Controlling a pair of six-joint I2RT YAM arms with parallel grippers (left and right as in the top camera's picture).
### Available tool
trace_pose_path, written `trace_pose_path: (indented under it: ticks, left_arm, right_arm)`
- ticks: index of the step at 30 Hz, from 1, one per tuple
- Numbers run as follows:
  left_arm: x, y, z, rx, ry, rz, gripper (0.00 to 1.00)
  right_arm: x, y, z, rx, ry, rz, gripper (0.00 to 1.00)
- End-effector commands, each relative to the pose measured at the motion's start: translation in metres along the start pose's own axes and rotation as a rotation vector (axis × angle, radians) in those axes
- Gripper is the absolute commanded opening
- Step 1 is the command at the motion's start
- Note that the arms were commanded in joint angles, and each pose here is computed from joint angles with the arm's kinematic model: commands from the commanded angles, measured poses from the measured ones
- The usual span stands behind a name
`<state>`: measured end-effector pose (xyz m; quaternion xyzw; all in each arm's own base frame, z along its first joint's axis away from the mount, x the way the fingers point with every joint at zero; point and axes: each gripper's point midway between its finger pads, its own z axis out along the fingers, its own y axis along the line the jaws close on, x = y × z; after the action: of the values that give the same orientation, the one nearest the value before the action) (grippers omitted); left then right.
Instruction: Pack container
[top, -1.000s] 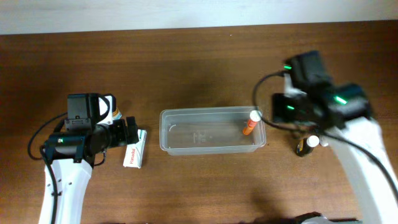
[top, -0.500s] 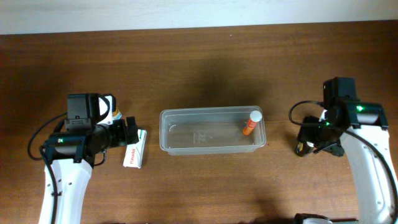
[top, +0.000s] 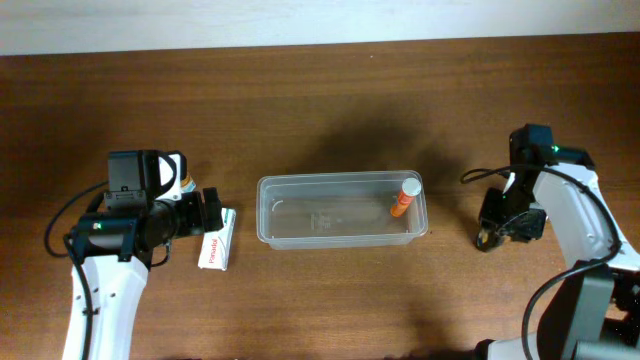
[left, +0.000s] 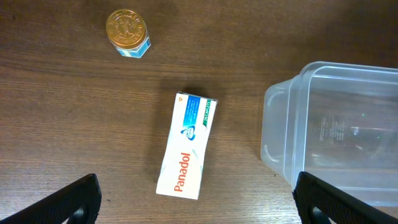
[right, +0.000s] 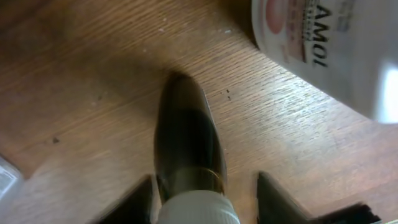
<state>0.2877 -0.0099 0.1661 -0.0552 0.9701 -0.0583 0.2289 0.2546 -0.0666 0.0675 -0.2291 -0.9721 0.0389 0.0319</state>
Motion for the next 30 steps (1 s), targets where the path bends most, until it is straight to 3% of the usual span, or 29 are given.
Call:
trace_pose_path:
  ticks: [1,7,13,20,26,30]
  left_arm:
    - [-0.005,-0.003,-0.003,0.012,-0.012,0.017,1.0]
    - [-0.005,-0.003,-0.003,0.012,-0.011,0.017,0.99]
    - [-0.005,-0.003,-0.003,0.012,-0.012,0.017,0.99]
    - [-0.005,-0.003,-0.003,0.012,-0.012,0.017,1.0]
    - [-0.006,-0.003,-0.003,0.013,-0.015,0.018,0.99]
    - [-0.006,-0.003,-0.003,0.013,-0.015,0.018,0.99]
  right_arm:
    - [0.0,-0.002,0.0,0.003,0.0,0.006,0.24]
    - [0.0,-0.002,-0.006,0.001,-0.006,0.004,0.11]
    - [0.001,0.018,-0.062,-0.157,-0.106,-0.069,0.1]
    - [0.064,0.043,-0.146,-0.294,-0.307,-0.251,0.11]
    - [0.088,0.082,-0.153,-0.333,-0.318,-0.409,0.11]
    - [0.076,0.119,-0.139,-0.33,-0.299,-0.474,0.11]
